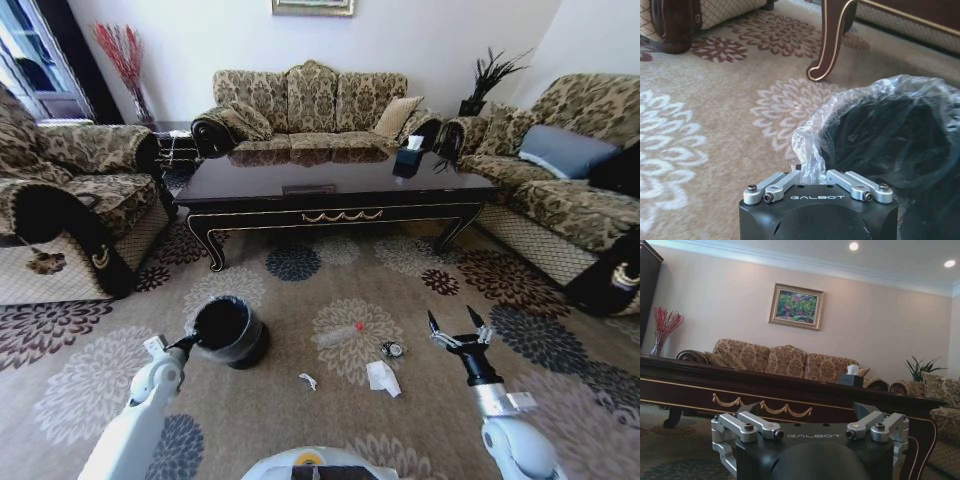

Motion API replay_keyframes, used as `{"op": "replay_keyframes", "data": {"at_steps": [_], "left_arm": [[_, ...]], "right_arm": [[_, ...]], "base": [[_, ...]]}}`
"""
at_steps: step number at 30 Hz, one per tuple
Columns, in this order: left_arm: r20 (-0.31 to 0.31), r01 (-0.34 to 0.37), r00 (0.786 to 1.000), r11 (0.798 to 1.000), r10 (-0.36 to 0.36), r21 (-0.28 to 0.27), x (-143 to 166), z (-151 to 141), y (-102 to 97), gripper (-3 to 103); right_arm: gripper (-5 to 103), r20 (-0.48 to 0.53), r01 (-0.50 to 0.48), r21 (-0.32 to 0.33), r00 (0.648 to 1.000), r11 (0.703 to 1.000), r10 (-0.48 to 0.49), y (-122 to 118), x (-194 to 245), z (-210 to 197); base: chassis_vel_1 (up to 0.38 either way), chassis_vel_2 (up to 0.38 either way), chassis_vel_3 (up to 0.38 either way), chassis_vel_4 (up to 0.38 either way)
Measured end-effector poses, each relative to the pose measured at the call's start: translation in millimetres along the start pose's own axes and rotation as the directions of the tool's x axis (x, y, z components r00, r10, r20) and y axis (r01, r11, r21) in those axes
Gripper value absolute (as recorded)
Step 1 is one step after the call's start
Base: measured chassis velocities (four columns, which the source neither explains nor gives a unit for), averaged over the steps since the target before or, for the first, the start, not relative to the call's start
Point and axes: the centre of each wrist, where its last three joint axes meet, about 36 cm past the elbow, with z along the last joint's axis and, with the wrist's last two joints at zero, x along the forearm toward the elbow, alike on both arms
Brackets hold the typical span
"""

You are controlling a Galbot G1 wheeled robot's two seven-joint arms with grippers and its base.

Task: Move to the front of the table and pick up the trash from the floor, then place it into the trash bin.

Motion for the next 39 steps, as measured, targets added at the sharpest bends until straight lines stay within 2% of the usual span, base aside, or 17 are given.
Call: {"op": "replay_keyframes", "data": {"at_steps": [3, 6, 7, 10, 12, 16, 18, 21, 22, 24, 26, 27, 29, 35, 39], "left_arm": [[0.021, 0.015, 1.000, 1.000, -0.015, -0.018, 14.4, -7.1, 5.4, 4], [0.082, 0.012, 0.997, 0.999, -0.009, -0.039, 47.2, -25.8, 9.3, 4], [0.082, 0.012, 0.997, 0.999, -0.009, -0.039, 47.2, -25.8, 9.3, 4], [0.137, -0.002, 0.990, 0.999, 0.009, -0.053, 81.0, -41.4, 11.0, 4], [0.150, -0.002, 0.989, 0.998, 0.011, -0.058, 91.1, -44.4, 11.4, 4], [0.193, -0.019, 0.981, 0.997, 0.034, -0.080, 125.2, -50.1, 3.8, 4], [0.197, -0.022, 0.980, 0.996, 0.037, -0.081, 129.1, -50.2, 2.1, 4], [0.208, -0.020, 0.977, 0.996, 0.037, -0.083, 153.0, -47.1, -4.4, 4], [0.208, -0.020, 0.977, 0.996, 0.037, -0.083, 153.0, -47.1, -4.4, 4], [0.209, -0.002, 0.978, 0.996, 0.020, -0.087, 164.5, -44.5, -4.5, 4], [0.215, 0.012, 0.977, 0.996, 0.007, -0.087, 172.0, -43.8, -3.4, 4], [0.215, 0.012, 0.977, 0.996, 0.007, -0.087, 172.0, -43.8, -3.4, 4], [0.224, 0.024, 0.974, 0.996, -0.005, -0.082, 178.6, -44.6, -1.8, 4], [0.225, 0.025, 0.974, 0.996, -0.006, -0.081, 183.5, -44.4, -2.1, 4], [0.223, 0.024, 0.975, 0.996, -0.006, -0.080, 183.5, -43.9, -2.4, 4]], "right_arm": [[100, -0.016, -0.016, -0.018, 1.000, 1.000, 0.016, 0.6, -6.9, 4.8], [100, -0.056, -0.023, -0.056, 0.998, 0.998, 0.020, 4.6, -17.3, 13.2], [100, -0.056, -0.023, -0.056, 0.998, 0.998, 0.020, 4.6, -17.3, 13.2], [100, -0.107, -0.022, -0.077, 0.994, 0.997, 0.014, 8.0, -26.7, 23.7], [100, -0.124, -0.024, -0.085, 0.992, 0.996, 0.013, 9.5, -29.7, 27.0], [100, -0.214, -0.064, -0.141, 0.976, 0.988, 0.032, 16.5, -37.2, 37.6], [100, -0.231, -0.071, -0.150, 0.972, 0.986, 0.035, 17.8, -37.6, 39.3], [100, -0.347, -0.148, -0.204, 0.935, 0.968, 0.070, 30.1, -44.4, 53.6], [100, -0.347, -0.148, -0.204, 0.935, 0.968, 0.070, 30.1, -44.4, 53.6], [100, -0.426, -0.222, -0.236, 0.899, 0.946, 0.105, 40.7, -49.0, 62.2], [100, -0.520, -0.298, -0.279, 0.846, 0.913, 0.117, 53.4, -53.6, 66.7], [100, -0.520, -0.298, -0.279, 0.846, 0.913, 0.117, 53.4, -53.6, 66.7], [100, -0.614, -0.359, -0.296, 0.781, 0.885, 0.112, 66.9, -58.0, 75.0], [100, -0.697, -0.398, -0.257, 0.707, 0.880, 0.116, 79.4, -61.3, 104.7], [100, -0.707, -0.421, -0.227, 0.691, 0.878, 0.149, 80.5, -67.1, 120.8]], "base": [[0.000, 0.000, 0.000, 0.000], [0.000, 0.000, 0.000, 0.000], [0.000, 0.000, 0.000, 0.000], [0.000, 0.000, 0.000, 0.000], [0.000, 0.000, 0.000, 0.000], [0.000, 0.000, 0.000, 0.000], [0.000, 0.000, 0.000, 0.000], [0.000, 0.000, 0.000, 0.000], [0.000, 0.000, 0.000, 0.000], [0.000, 0.000, 0.000, 0.000], [0.000, 0.000, 0.000, 0.000], [0.000, 0.000, 0.000, 0.000], [0.000, 0.000, 0.000, 0.000], [0.000, 0.000, 0.000, 0.000], [0.000, 0.000, 0.000, 0.000]]}}
